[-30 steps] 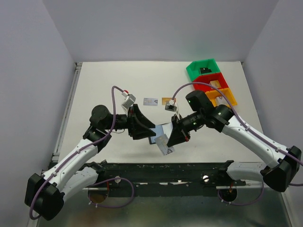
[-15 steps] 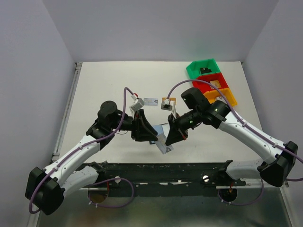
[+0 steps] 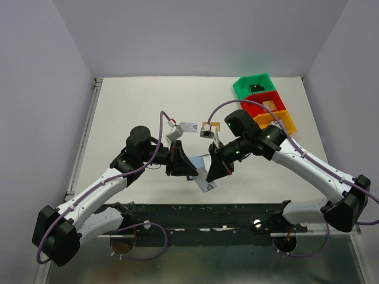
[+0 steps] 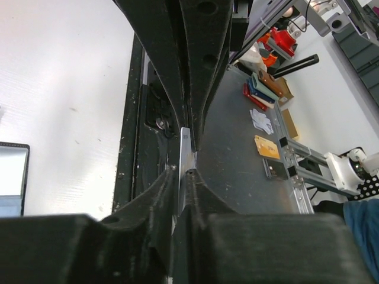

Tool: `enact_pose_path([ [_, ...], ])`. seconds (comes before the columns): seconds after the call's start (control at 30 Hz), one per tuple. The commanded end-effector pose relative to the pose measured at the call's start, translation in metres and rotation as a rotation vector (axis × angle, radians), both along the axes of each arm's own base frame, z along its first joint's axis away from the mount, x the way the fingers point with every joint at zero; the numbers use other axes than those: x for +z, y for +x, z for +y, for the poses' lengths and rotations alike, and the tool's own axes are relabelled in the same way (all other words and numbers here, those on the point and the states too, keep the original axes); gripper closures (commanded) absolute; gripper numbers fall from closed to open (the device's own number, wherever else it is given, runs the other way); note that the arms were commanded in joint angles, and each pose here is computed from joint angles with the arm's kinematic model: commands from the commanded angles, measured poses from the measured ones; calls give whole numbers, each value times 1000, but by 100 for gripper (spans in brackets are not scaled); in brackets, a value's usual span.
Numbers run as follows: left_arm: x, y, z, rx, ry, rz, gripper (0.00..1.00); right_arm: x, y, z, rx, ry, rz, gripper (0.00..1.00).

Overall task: Take the credit cards out of the card holder
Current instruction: Place the credit card at the center of the board.

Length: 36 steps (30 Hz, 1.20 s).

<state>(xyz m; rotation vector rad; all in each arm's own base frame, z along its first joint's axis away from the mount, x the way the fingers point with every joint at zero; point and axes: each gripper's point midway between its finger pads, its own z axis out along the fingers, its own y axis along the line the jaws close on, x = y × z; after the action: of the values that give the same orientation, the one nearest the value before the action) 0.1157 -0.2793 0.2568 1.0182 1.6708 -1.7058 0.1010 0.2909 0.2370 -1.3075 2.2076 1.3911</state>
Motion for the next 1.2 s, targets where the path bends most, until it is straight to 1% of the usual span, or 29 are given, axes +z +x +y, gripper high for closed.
enact_pose_path([
  [0.0, 8, -4, -2, -33, -15, -39, 85, 4, 3, 2, 1, 0, -31, 100],
  [0.03, 6, -3, -2, -27, -12, -34, 94, 5, 3, 2, 2, 2, -31, 100],
  [0.07, 6, -1, -2, -13, -11, -37, 100, 5, 5, 2, -7, 1, -46, 100],
  [0.1, 6, 0, -2, 3, -14, -36, 100, 6, 8, 3, -29, 5, -61, 96],
  [0.13, 7, 0, -2, 9, -19, -40, 100, 8, 9, 3, -44, 17, -69, 88],
  [0.17, 8, 2, -2, 25, -24, -42, 100, 11, 12, 4, -59, 31, -86, 70],
  [0.2, 9, 4, -1, 44, -23, -44, 100, 12, 16, 3, -97, 20, -99, 59],
  [0.23, 9, 9, -1, 75, -19, -46, 100, 12, 23, 0, -153, 3, -123, 51],
  [0.3, 7, 23, 2, 154, -7, -43, 100, 13, 40, -8, -264, -33, -172, 42],
  [0.37, 4, 50, 11, 294, 4, -20, 100, 15, 59, -22, -400, -68, -217, 41],
  [0.47, -11, 112, 44, 640, 46, 96, 100, 16, 87, -46, -613, -105, -318, 41],
  [0.57, -29, 156, 75, 888, 26, 275, 100, 16, 97, -59, -732, -65, -373, 42],
  [0.63, -40, 178, 84, 981, 24, 348, 100, 14, 97, -61, -763, -16, -390, 42],
  [0.8, -76, 224, 87, 1104, 98, 459, 100, -2, 92, -61, -773, 40, -385, 45],
  [0.97, -114, 255, 81, 1134, 143, 560, 100, -13, 88, -57, -758, 42, -352, 45],
  [1.17, -141, 282, 74, 1152, 123, 634, 100, -20, 86, -51, -728, 38, -323, 46],
])
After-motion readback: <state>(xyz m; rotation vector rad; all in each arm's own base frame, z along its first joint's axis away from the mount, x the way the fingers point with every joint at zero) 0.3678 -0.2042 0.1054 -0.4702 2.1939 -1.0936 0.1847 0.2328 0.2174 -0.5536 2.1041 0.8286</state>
